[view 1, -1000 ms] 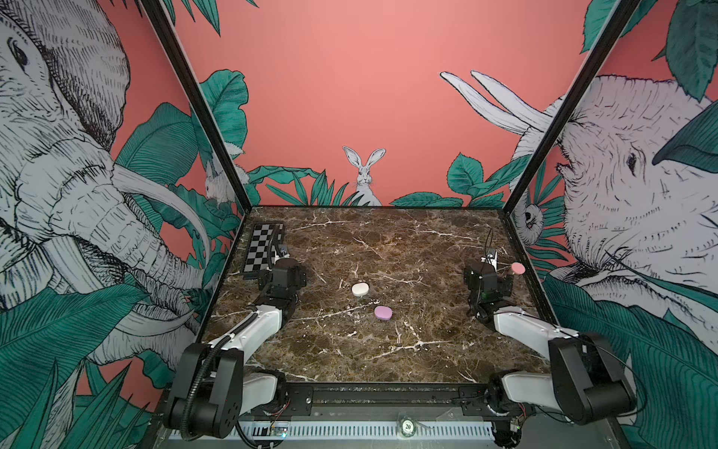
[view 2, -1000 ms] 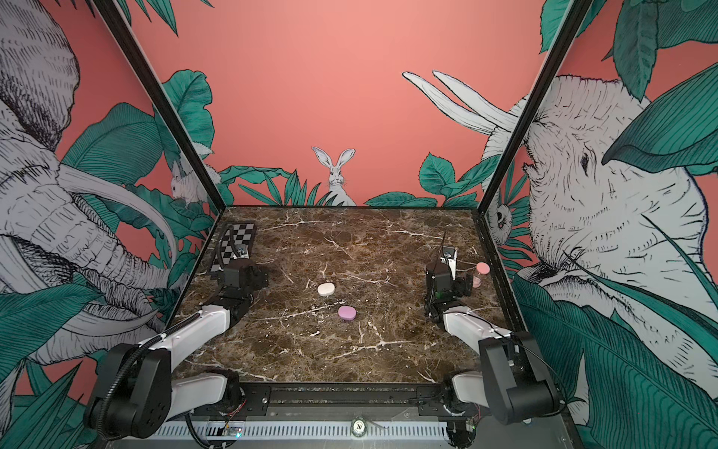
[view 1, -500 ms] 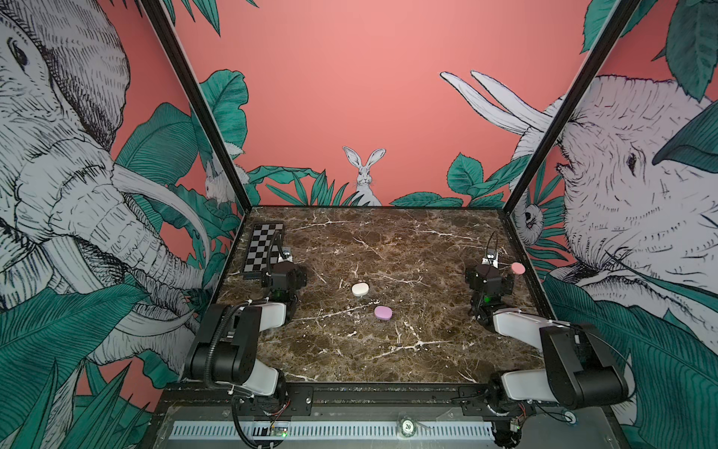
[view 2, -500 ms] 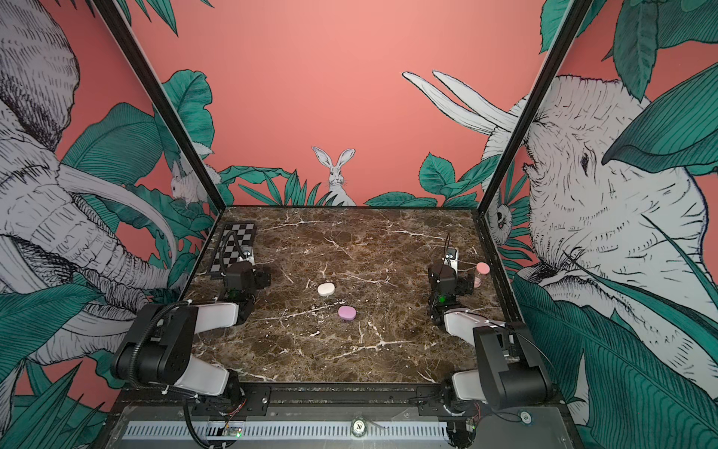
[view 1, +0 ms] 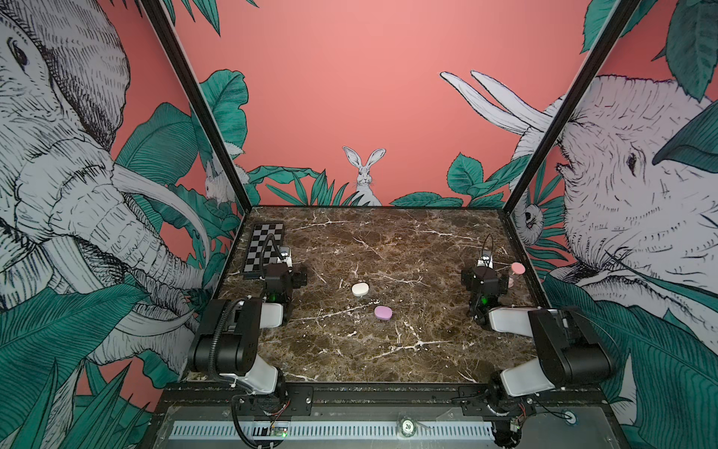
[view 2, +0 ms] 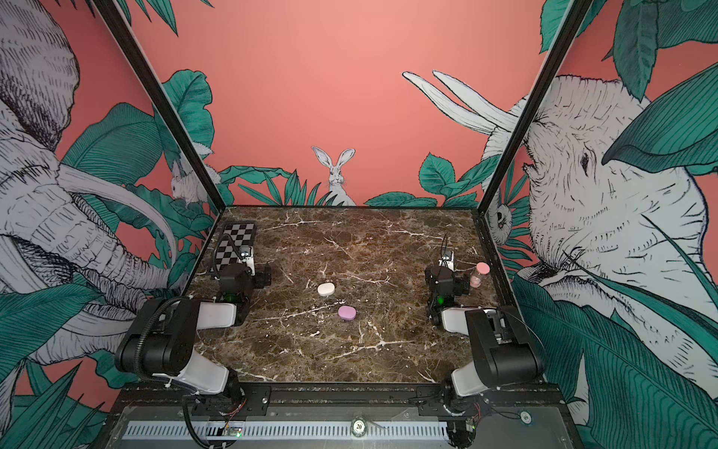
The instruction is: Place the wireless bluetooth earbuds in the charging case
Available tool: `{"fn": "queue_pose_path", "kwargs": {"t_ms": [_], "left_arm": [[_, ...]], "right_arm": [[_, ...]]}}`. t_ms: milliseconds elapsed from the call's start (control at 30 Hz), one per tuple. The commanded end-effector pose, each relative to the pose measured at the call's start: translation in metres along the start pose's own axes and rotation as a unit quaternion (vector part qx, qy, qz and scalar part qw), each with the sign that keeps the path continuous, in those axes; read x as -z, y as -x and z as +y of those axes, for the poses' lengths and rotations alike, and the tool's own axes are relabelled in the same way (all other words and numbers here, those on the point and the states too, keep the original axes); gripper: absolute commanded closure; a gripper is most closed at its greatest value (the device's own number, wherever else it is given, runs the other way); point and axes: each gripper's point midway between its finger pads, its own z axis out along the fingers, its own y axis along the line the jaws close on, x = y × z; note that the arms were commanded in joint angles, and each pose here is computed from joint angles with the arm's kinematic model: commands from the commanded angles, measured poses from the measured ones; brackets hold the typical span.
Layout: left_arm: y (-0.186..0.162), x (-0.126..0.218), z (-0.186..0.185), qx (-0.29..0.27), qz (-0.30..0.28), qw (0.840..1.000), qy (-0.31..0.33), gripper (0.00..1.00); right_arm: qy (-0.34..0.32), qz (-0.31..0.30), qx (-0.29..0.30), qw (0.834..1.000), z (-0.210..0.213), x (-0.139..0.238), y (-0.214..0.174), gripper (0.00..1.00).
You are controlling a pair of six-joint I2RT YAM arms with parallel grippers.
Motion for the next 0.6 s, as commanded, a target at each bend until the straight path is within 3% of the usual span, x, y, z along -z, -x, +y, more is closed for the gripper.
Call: {"fn": "queue_pose_path", "kwargs": {"t_ms": [0, 33, 100, 167, 567], "left_arm": [[0.0051, 0.002, -0.0015, -0.004, -0.018, 1.0, -0.004, 0.01], [0.0051, 0.002, -0.0015, -0.005, -0.018, 1.0, -0.004, 0.01], [0.0045, 0.0022, -0.0024, -0.005, -0.017, 1.0, -0.005, 0.01], [0.0053, 0.0018, -0.0022, -0.005, -0.018, 1.0, -0.004, 0.01], [0.0044, 0.003, -0.0017, -0.005, -0.019, 1.0, -0.003, 0.01]], "right_arm": [[0.063, -0.021, -0.018, 0.998, 0.0131, -0.0044, 0.0035, 0.02], [0.071, -0.049, -0.024, 0.996, 0.0147, -0.0063, 0.0066, 0.02], [0.084, -0.013, -0.018, 0.996, 0.0163, -0.0077, 0.0005, 0.02], [0.104, -0.026, -0.038, 0.993, 0.0153, -0.0107, 0.0034, 0.02], [0.103, -0.021, -0.034, 0.994, 0.0154, -0.0093, 0.0024, 0.02]]}}
